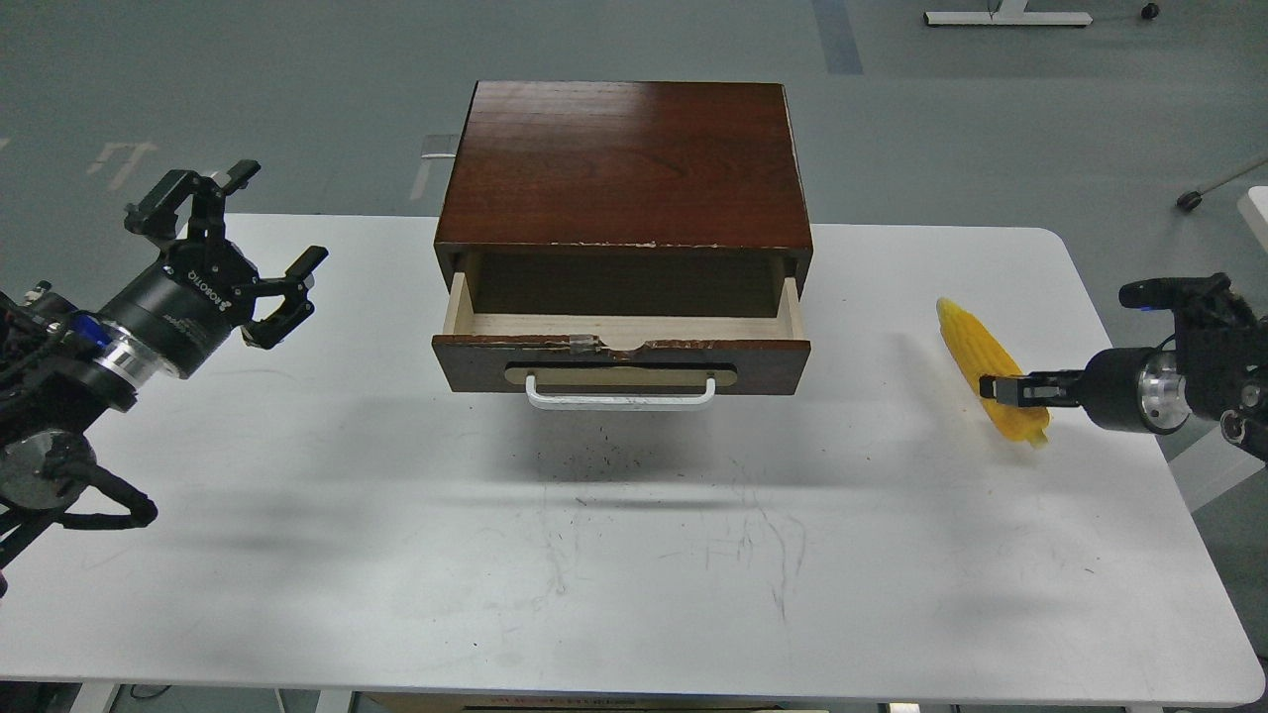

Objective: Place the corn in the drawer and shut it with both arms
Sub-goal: 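Lift the corn cob with the right gripper over the wooden box, then lower the corn cob into the open drawer with the right gripper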

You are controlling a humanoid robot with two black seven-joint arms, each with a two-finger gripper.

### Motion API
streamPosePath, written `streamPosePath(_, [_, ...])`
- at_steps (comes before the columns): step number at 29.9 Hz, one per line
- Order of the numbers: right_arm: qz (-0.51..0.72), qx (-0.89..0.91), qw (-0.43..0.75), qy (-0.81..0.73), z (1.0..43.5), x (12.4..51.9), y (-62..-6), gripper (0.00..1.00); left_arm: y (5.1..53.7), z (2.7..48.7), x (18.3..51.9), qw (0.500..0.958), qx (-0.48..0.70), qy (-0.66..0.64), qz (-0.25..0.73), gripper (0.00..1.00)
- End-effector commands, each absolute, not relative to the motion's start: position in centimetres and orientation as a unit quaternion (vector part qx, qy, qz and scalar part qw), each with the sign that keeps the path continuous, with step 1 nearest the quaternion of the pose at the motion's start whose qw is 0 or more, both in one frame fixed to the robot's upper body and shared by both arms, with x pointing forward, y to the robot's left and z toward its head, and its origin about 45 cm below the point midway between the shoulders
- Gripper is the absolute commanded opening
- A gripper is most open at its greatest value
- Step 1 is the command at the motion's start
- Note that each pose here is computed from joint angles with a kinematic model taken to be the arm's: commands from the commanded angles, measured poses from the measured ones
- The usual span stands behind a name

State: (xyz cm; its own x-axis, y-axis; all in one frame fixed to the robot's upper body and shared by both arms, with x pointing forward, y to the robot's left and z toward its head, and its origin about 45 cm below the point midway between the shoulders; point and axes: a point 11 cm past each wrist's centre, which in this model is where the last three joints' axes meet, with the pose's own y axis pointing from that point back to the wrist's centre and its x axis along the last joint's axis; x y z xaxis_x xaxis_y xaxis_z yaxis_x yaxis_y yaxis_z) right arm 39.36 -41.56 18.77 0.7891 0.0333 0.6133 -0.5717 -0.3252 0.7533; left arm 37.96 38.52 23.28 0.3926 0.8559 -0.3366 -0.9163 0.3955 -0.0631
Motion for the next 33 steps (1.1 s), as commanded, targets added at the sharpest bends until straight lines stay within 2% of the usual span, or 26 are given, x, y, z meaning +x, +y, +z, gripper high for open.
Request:
streamPosePath(1, [0.332,0.761,0.524,-0.188,25.0,42.2,-39.4,0.2,38.5,23.4,38.0,0.826,-0.121,0.125,0.536,1.0])
streamPosePath(5, [0.39,0.752,0.498,-0.188,30.4,44.5,-36.5,0.2,38.7,23.6,38.0,0.826,-0.119,0.123,0.537,1.0])
streamPosePath(7, [0.441,0.745,0.47,-0.171,34.9,45.5,-32.9,0.2,38.9,23.6,38.0,0.825,-0.119,0.121,0.538,1.0])
streamPosePath(9, [0.476,0.738,0.455,-0.148,37.4,46.1,-29.7,0.2,38.9,23.7,38.0,0.825,-0.119,0.121,0.539,1.0])
streamPosePath(14, [0.548,0.71,0.438,-0.068,41.1,46.4,-21.3,0.2,39.2,23.8,37.9,0.825,-0.118,0.119,0.54,1.0])
streamPosePath(21, [0.607,0.677,0.41,0.067,40.0,43.6,-11.0,0.2,39.4,24.4,37.8,0.827,-0.116,0.114,0.538,1.0])
streamPosePath(23, [0.63,0.655,0.406,0.095,39.3,43.1,-9.6,0.2,39.6,24.5,37.8,0.826,-0.115,0.112,0.54,1.0])
streamPosePath(33, [0.684,0.582,0.403,0.176,34.6,42.5,-8.8,0.19,40.3,24.9,37.6,0.825,-0.11,0.107,0.544,1.0])
